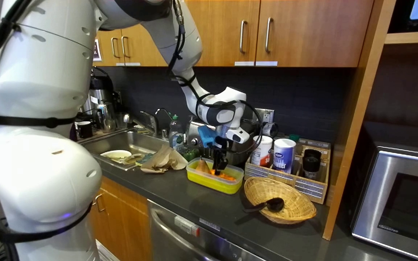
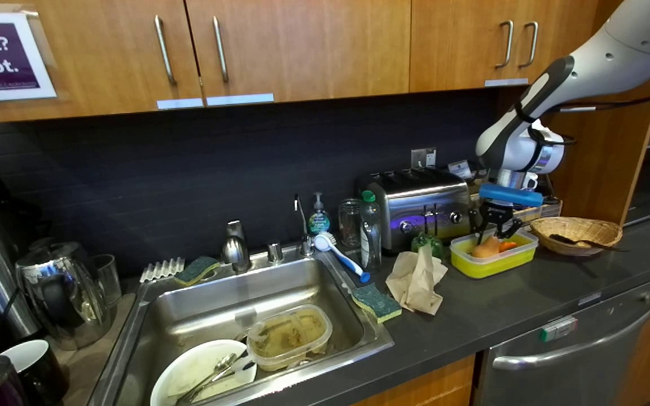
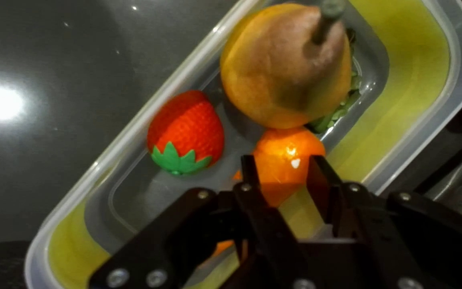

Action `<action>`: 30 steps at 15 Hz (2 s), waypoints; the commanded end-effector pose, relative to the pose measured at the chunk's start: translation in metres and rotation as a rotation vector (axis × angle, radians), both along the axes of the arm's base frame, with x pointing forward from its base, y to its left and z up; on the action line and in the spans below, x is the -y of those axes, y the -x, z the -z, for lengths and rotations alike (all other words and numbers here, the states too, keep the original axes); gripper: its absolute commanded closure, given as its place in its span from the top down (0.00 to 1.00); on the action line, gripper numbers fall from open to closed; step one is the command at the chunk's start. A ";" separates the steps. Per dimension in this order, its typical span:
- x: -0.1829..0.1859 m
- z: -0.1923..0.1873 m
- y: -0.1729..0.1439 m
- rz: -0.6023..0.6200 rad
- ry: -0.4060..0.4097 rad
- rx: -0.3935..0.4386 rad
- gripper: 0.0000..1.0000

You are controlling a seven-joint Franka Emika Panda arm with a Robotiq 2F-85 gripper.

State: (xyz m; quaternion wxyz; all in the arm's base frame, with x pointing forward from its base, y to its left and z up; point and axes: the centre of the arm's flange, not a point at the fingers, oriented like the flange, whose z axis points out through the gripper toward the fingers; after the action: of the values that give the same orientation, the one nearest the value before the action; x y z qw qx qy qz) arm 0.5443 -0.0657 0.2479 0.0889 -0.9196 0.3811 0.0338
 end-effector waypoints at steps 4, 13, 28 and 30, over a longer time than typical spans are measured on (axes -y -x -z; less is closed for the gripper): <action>-0.017 -0.023 0.025 0.009 0.043 0.076 0.12; -0.036 -0.056 0.041 0.029 0.076 0.145 0.12; -0.030 -0.043 0.032 0.088 0.060 0.073 0.88; -0.024 -0.033 0.028 0.102 0.059 0.045 1.00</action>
State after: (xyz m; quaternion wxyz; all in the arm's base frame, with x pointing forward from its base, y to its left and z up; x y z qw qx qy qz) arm 0.5056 -0.0361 0.2906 0.0842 -0.9069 0.4122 -0.0216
